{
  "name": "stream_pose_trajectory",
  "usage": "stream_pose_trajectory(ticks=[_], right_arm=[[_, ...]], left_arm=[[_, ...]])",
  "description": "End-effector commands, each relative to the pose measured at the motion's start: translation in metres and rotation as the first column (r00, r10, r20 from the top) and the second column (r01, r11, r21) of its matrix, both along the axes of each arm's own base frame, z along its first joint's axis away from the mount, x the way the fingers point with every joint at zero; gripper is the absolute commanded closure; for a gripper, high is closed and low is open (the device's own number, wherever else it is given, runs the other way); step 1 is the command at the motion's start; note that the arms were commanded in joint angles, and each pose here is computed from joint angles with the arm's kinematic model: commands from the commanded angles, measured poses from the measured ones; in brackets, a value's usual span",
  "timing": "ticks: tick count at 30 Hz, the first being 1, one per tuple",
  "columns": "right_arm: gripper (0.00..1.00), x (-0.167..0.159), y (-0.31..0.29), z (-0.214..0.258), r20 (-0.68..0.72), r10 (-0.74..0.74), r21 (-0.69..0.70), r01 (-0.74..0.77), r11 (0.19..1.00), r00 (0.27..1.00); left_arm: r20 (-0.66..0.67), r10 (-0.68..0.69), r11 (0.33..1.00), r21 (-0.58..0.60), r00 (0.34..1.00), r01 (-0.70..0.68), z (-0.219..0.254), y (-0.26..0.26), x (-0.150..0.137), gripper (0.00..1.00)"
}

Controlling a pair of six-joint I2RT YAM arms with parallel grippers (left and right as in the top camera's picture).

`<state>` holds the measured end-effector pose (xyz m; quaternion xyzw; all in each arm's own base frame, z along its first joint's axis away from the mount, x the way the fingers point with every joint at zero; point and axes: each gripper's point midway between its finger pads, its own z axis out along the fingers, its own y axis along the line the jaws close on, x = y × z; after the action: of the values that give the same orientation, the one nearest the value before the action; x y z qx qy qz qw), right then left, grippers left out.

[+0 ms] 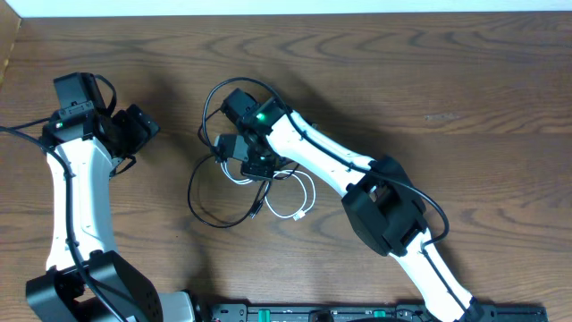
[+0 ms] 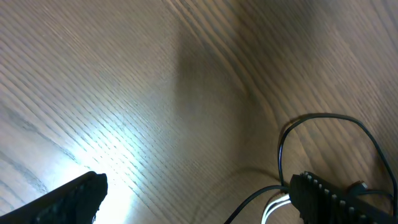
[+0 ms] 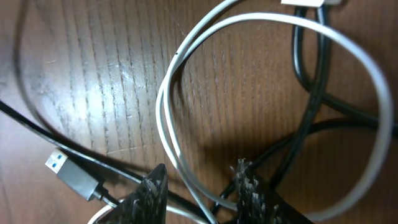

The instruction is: Untangle cables

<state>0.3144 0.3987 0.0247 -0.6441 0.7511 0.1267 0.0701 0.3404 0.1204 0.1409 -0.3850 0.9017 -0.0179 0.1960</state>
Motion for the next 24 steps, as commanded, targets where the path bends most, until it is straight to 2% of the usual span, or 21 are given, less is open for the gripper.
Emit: stream_pose_trajectory(ticks=[1,5,6,8,9,14,24], right_arm=[[0.68,-0.010,-0.002,-0.012,-0.020,0.022,-0.008,-0.022,1.000,1.000],[0.65,-0.015,-0.007,-0.029,-0.032,0.021,-0.021,-0.022,1.000,0.999],[0.69,-0.016,-0.008,-0.032,-0.033,0.021,-0.023,-0.022,1.000,0.999],[0.96,-0.015,-0.008,-0.035,-0.027,0.021,-0.021,-0.022,1.000,0.999],[0.99,-0.014,-0.007,-0.035,-0.021,0.021,-0.017,-0.021,1.000,1.000],[0.99,-0.005,0.003,-0.021,0.004,-0.006,0.017,0.006,1.000,1.000],[0.99,0.024,0.028,0.075,0.099,-0.063,0.146,0.048,0.988,0.993]], left_arm=[[-0.019,0.013,1.000,0.008,1.000,-0.013,-0.005,0.003,-0.003,0.02],[-0.020,0.013,1.000,0.007,1.000,-0.013,-0.005,0.003,-0.003,0.02],[-0.019,0.013,1.000,0.008,1.000,-0.013,-0.005,0.003,-0.003,0.02],[-0.020,0.013,1.000,0.007,1.000,-0.013,-0.005,0.003,-0.003,0.02],[-0.019,0.013,1.000,0.007,1.000,-0.013,-0.005,0.003,-0.003,0.02],[-0.020,0.013,1.000,0.007,1.000,-0.013,-0.005,0.003,-0.003,0.02],[-0.020,0.013,1.000,0.007,1.000,-0.013,-0.005,0.003,-0.003,0.02]])
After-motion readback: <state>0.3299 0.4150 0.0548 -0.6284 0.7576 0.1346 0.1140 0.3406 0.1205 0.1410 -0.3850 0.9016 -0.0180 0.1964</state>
